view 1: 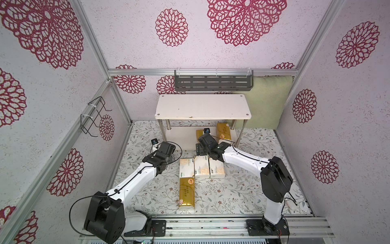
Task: Place the tissue boxes on the shelf by color
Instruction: Place a box of tissues on the shelf.
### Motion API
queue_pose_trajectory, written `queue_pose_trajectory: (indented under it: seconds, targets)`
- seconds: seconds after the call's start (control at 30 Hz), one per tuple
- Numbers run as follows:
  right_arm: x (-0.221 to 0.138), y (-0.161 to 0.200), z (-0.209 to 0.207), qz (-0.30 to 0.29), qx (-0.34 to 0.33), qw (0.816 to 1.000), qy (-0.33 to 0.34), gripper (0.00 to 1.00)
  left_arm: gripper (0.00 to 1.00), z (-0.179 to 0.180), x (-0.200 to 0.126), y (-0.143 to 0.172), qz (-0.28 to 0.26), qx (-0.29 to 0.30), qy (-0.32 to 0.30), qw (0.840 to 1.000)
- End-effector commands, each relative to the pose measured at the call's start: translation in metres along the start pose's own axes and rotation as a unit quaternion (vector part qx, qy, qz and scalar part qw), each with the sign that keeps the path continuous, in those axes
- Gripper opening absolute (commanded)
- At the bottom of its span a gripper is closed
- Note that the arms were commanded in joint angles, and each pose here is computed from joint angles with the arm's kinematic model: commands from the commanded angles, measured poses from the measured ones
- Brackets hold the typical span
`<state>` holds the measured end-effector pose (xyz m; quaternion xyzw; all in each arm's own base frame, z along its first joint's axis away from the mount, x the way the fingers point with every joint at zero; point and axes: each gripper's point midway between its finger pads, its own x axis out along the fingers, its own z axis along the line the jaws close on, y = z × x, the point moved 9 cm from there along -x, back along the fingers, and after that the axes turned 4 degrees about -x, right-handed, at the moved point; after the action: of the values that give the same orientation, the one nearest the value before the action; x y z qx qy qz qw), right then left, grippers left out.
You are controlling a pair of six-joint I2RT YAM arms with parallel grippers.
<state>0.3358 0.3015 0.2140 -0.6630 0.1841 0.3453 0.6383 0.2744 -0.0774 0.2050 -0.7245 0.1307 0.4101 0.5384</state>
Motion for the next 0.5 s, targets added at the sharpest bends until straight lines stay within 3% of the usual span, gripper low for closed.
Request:
queue_pose_trajectory:
  seconds: [0.0, 0.47]
  targets:
    - [-0.001, -0.025, 0.003, -0.031, 0.011, 0.999, -0.011, 0.85, 0.97, 0.001, -0.006, 0.002, -0.005, 0.0, 0.008, 1.0]
    - [0.032, -0.048, 0.008, -0.03, 0.022, 0.999, -0.001, 0.85, 0.98, 0.008, -0.008, 0.008, -0.005, -0.004, 0.007, 1.0]
